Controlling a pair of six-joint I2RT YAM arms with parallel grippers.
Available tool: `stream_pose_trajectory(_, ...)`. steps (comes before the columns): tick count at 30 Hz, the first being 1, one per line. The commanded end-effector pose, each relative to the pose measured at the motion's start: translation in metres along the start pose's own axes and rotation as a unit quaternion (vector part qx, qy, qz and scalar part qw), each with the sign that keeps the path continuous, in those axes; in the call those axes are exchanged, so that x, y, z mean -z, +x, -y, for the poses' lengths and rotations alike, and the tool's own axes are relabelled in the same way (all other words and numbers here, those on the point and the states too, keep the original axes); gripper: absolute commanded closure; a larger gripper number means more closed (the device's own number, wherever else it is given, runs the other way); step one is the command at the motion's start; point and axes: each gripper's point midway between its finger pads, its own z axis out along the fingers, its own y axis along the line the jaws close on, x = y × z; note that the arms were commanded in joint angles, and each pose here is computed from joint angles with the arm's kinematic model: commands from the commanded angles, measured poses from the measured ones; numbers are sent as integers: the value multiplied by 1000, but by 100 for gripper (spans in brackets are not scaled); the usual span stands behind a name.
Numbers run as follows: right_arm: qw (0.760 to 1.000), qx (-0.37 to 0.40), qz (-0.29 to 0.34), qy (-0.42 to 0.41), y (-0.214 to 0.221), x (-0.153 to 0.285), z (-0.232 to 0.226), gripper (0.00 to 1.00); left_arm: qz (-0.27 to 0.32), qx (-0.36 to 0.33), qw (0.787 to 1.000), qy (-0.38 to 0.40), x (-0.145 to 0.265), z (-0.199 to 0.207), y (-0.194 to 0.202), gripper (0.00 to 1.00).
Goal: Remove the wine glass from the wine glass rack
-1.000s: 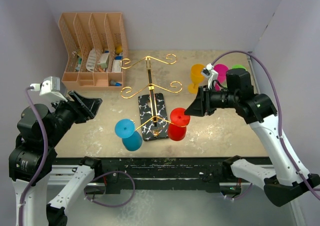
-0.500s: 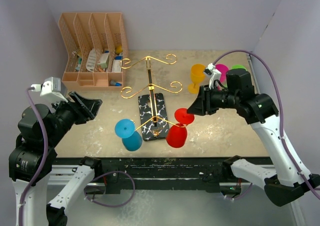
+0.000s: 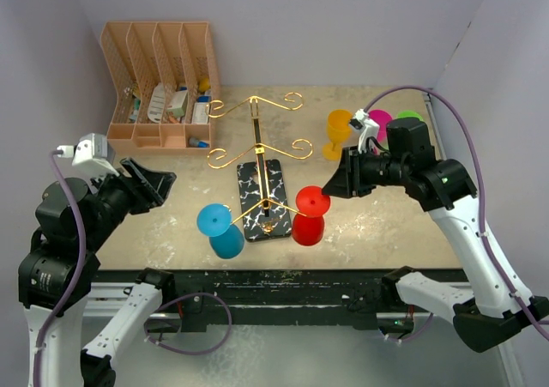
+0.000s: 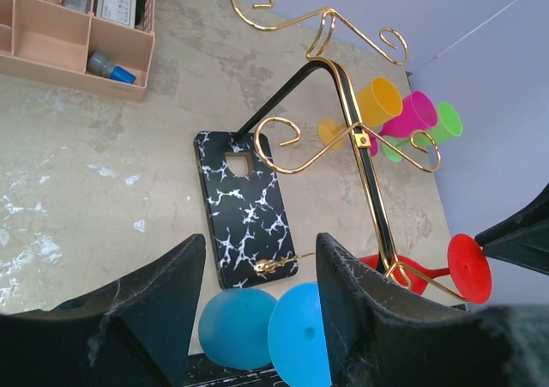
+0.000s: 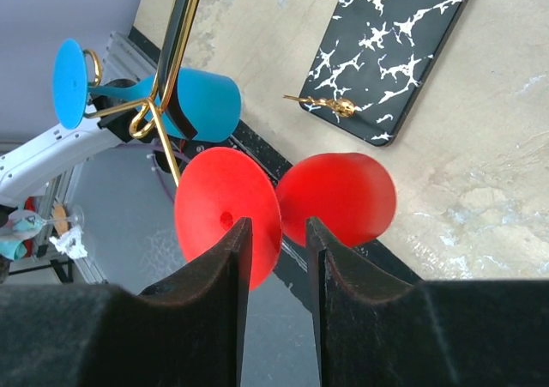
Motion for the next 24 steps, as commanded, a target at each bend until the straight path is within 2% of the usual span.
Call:
stream_pose_trajectory(1, 1000, 16, -5, -22, 2, 5, -10, 66, 14, -6, 1000, -3, -1, -2, -4, 42)
stream_pose_trajectory(16, 999, 20, -15, -29, 6, -2, -9, 63, 12, -6, 1000, -10, -2, -6, -1, 42)
stream_pose_trajectory(24, 999, 23, -20, -44, 3, -11, -17, 69, 12, -10, 1000, -16, -3, -10, 0, 42)
